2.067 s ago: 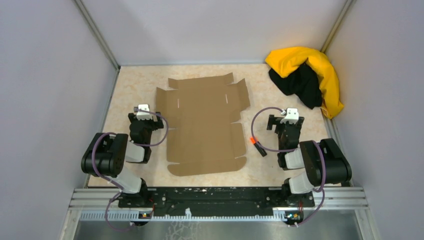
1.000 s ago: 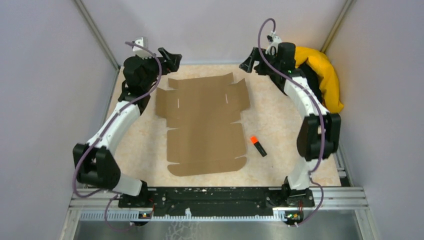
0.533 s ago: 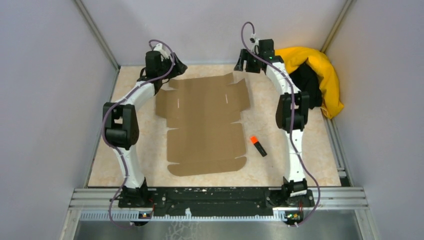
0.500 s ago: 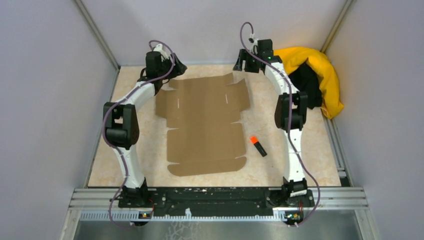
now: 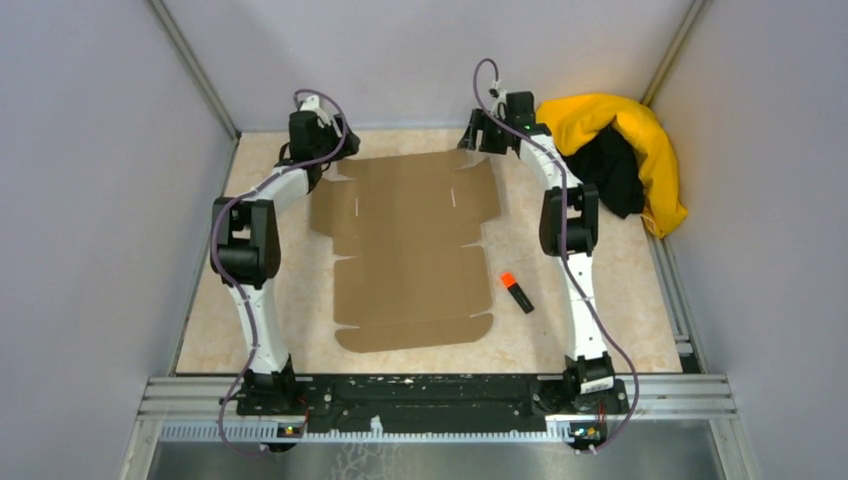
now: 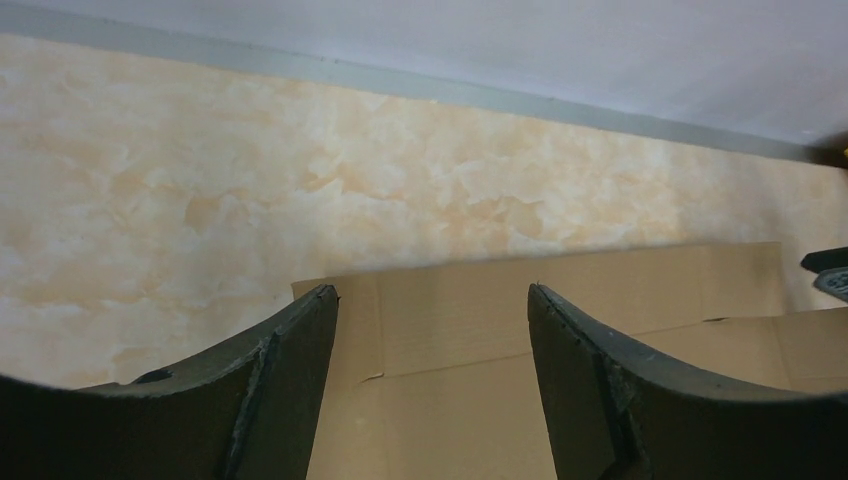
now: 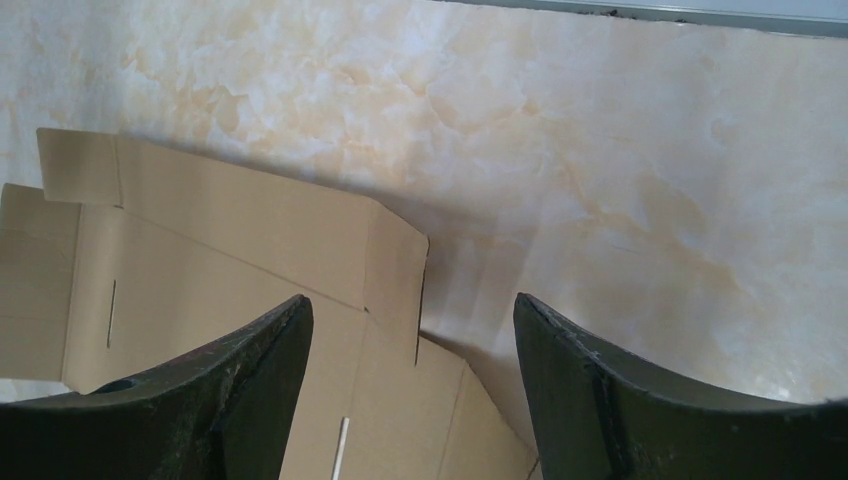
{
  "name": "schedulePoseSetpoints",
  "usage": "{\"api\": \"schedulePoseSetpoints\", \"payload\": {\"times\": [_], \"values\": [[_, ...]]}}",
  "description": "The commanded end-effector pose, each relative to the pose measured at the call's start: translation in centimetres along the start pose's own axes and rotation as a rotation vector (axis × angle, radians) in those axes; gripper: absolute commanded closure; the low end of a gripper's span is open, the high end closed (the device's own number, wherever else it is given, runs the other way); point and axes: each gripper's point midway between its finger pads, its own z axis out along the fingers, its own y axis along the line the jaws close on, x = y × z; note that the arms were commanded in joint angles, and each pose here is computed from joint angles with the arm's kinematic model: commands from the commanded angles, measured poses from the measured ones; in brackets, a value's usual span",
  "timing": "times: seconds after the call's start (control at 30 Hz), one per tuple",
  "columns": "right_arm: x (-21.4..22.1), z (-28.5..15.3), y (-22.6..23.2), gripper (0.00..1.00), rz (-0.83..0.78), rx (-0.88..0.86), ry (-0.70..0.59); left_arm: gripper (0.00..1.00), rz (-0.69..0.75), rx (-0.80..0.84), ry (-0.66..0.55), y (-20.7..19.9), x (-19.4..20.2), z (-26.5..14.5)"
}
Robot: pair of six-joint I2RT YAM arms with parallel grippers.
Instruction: Fold the paper box
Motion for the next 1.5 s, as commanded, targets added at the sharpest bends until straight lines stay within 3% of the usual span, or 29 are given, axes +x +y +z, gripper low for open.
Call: {"api": "schedulePoseSetpoints", "payload": {"times": [0.0, 0.37, 0.6, 0.77, 0.83, 1.07, 1.13, 1.27, 1.37, 1.47], "values": [[-2.5, 1.3, 1.7, 0.27, -0.022, -0.105, -0.091, 0.24, 0.042, -0.018, 0.027, 1.7, 2.4, 1.8], [0.6, 3.3, 0.7, 0.32, 0.018, -0.105, -0.036, 0.25, 0.024, -0.019, 0.092, 3.3, 7.0, 2.9], [1.9, 3.0, 2.1, 0.52, -0.014, -0.129, 0.003, 0.29, 0.000, 0.009, 0.083, 2.7, 7.4, 1.6], [2.9, 2.2, 3.3, 0.65, -0.030, -0.133, 0.024, 0.48, -0.019, 0.054, 0.107, 1.8, 8.1, 0.9], [3.2, 1.7, 3.8, 0.71, -0.036, -0.134, 0.026, 0.50, -0.019, 0.062, 0.114, 1.6, 8.2, 0.6], [4.9, -0.8, 5.2, 0.76, -0.054, -0.130, 0.047, 0.51, -0.026, 0.081, 0.115, 0.4, 8.0, -0.9], [5.5, -1.4, 5.1, 0.71, -0.055, -0.115, 0.044, 0.51, -0.035, 0.091, 0.119, -0.1, 8.3, -1.5], [5.2, -2.3, 4.3, 0.44, -0.059, -0.067, 0.038, 0.46, -0.041, 0.096, 0.105, -0.4, 8.1, -2.1], [3.7, -3.3, 3.7, 0.31, -0.034, -0.055, 0.017, 0.41, -0.029, 0.100, 0.108, -0.6, 7.6, -2.1], [2.1, -4.5, 3.2, 0.03, -0.032, -0.018, -0.009, 0.40, -0.011, 0.091, 0.093, -0.7, 6.2, -2.1]]}}
